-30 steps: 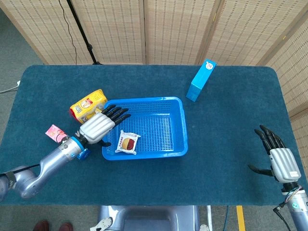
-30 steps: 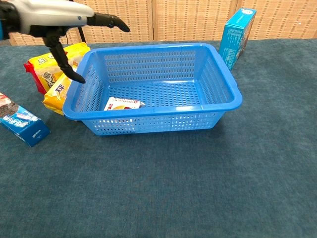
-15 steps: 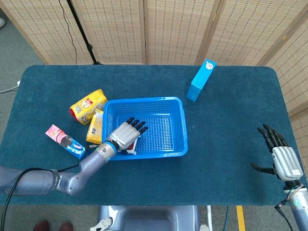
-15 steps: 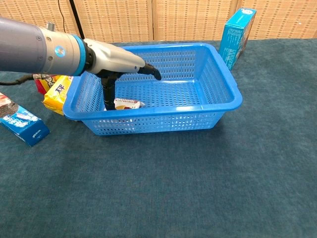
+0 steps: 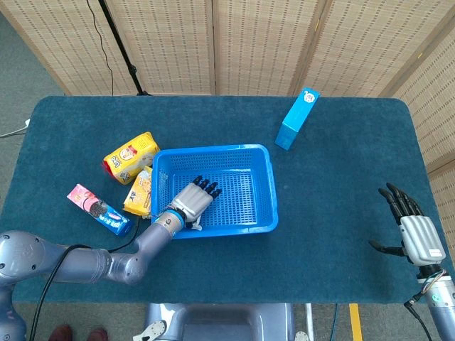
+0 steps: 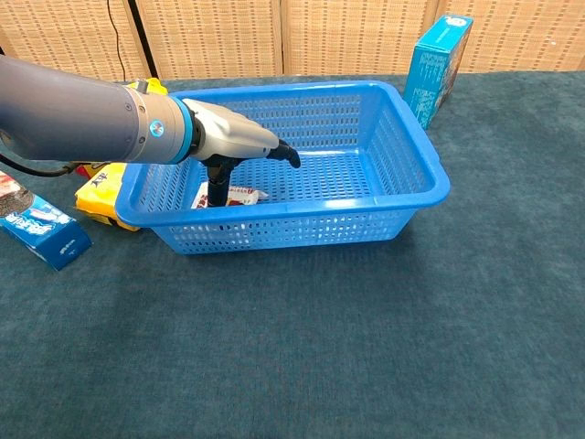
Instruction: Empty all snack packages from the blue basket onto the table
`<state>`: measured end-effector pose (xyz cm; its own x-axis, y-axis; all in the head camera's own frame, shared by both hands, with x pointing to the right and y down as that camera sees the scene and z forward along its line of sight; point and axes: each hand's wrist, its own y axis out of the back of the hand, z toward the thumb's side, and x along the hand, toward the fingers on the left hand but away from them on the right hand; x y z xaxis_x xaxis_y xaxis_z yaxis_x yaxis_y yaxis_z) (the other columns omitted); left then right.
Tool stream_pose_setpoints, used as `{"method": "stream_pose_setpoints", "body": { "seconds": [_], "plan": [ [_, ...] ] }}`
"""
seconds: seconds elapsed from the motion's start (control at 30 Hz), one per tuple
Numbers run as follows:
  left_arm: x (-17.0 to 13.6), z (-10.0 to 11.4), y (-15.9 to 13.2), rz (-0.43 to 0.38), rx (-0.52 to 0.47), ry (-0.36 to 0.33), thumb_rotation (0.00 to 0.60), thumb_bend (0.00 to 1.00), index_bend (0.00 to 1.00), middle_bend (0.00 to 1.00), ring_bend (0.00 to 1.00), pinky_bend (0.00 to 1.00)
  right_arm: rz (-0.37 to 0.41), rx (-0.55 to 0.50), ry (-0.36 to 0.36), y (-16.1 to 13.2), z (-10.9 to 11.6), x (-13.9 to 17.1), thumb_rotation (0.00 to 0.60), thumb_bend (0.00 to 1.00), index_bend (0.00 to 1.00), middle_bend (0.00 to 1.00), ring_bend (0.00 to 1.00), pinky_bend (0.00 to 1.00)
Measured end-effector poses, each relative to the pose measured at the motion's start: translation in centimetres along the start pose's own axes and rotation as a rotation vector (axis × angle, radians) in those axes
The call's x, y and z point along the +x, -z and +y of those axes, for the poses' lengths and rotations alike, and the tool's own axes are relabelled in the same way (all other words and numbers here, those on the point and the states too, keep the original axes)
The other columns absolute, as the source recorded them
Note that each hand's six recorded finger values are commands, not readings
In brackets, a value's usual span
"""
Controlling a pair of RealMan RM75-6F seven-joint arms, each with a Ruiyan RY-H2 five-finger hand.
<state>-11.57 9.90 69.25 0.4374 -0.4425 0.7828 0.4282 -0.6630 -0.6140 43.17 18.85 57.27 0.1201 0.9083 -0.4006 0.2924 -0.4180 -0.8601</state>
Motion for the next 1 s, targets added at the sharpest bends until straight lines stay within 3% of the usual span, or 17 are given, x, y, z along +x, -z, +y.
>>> {"method": "stream_pose_setpoints", "body": {
  "seconds": [0.17, 0.37, 0.4, 0.5, 0.53, 0.63, 0.83, 1.0],
  "plan": [
    [0.5, -0.8, -0.1, 0.0, 0.01, 0.024, 0.6, 0.0, 0.0, 0.0, 0.0, 0.06, -0.005, 0.002, -0.006, 0.1, -0.2, -0.1, 0.6, 0.0, 0.0, 0.0, 0.0, 0.1],
    [1.0, -0.9, -0.1, 0.003, 0.019, 0.014, 0.6, 0.0, 0.01, 0.0, 0.04, 0.29, -0.007, 0.003, -0.01, 0.1, -0.3, -0.2, 0.6, 0.0, 0.0, 0.0, 0.0, 0.1],
    [1.0, -0.9, -0.1, 0.003, 0.021, 0.01, 0.6, 0.0, 0.06, 0.04, 0.12, 0.36, -0.007, 0.002, -0.011, 0.1, -0.3, -0.2, 0.6, 0.0, 0.0, 0.0, 0.0, 0.1],
    [1.1, -0.7, -0.1, 0.0, 0.028, -0.01, 0.6, 0.0, 0.37, 0.31, 0.38, 0.5, -0.008, 0.001, -0.013, 0.2, -0.3, -0.2, 0.6, 0.0, 0.0, 0.0, 0.0, 0.1],
    [1.2, -0.7, -0.2, -0.002, 0.03, -0.018, 0.6, 0.01, 0.42, 0.35, 0.41, 0.52, -0.008, 0.001, -0.014, 0.2, -0.3, -0.3, 0.6, 0.0, 0.0, 0.0, 0.0, 0.1],
    [1.2, -0.4, -0.4, -0.011, 0.038, -0.052, 0.6, 0.13, 0.72, 0.61, 0.6, 0.67, -0.007, -0.003, -0.015, 0.2, -0.3, -0.2, 0.6, 0.0, 0.0, 0.0, 0.0, 0.1],
    [1.1, -0.1, -0.2, -0.003, 0.036, -0.096, 0.6, 0.38, 0.85, 0.71, 0.7, 0.77, -0.006, -0.004, -0.017, 0.1, -0.4, -0.2, 0.6, 0.0, 0.0, 0.0, 0.0, 0.1],
    [1.0, 0.2, -0.1, 0.0, 0.024, -0.113, 0.6, 0.44, 0.86, 0.72, 0.71, 0.78, -0.004, -0.006, -0.017, 0.1, -0.3, -0.2, 0.6, 0.0, 0.0, 0.0, 0.0, 0.1]
  ]
}}
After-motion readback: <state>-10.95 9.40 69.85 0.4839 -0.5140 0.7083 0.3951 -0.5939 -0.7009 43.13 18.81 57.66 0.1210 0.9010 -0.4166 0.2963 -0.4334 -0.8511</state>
